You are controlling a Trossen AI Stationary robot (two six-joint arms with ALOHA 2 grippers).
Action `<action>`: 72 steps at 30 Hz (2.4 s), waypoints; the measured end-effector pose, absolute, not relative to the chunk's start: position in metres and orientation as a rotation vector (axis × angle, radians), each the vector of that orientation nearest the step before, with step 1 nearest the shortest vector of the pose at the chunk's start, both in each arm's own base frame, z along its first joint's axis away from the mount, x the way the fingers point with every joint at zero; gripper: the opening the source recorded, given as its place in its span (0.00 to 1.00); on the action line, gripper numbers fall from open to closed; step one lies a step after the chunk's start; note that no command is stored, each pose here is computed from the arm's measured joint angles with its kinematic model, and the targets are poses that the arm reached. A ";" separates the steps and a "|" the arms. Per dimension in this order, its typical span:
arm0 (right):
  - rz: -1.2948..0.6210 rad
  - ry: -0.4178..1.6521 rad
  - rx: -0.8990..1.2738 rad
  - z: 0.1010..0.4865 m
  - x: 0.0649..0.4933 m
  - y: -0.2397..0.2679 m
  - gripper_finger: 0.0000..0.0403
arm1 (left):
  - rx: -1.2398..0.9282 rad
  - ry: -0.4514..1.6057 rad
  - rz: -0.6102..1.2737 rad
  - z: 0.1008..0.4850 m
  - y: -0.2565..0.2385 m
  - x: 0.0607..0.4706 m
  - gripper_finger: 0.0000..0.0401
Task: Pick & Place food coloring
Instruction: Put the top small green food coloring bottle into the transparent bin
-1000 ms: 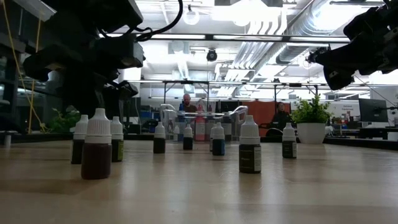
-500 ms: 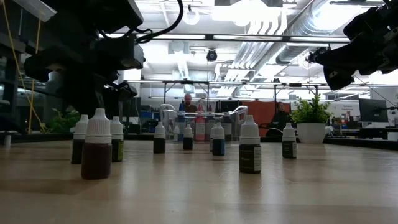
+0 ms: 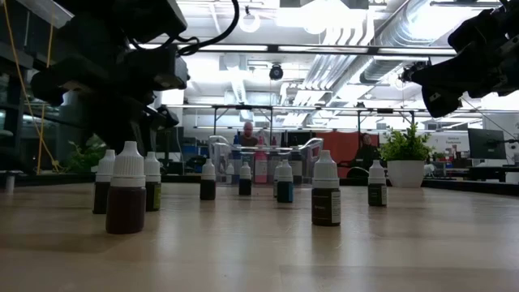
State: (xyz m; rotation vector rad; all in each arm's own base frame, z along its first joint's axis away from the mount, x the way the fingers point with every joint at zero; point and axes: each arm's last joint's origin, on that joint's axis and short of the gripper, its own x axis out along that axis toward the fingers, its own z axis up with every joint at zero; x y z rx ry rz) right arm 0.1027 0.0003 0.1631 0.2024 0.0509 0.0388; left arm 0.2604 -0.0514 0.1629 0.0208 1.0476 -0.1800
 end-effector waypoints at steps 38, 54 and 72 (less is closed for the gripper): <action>0.039 0.051 0.202 0.163 0.103 0.000 0.00 | 0.165 0.998 -0.326 0.315 -0.059 0.291 0.10; 0.039 0.051 0.202 0.163 0.103 0.000 0.00 | 0.149 0.819 -0.108 0.360 -0.003 0.304 0.10; 0.041 0.048 0.202 0.163 0.103 0.000 0.00 | -0.274 0.850 0.428 0.373 0.090 0.363 0.10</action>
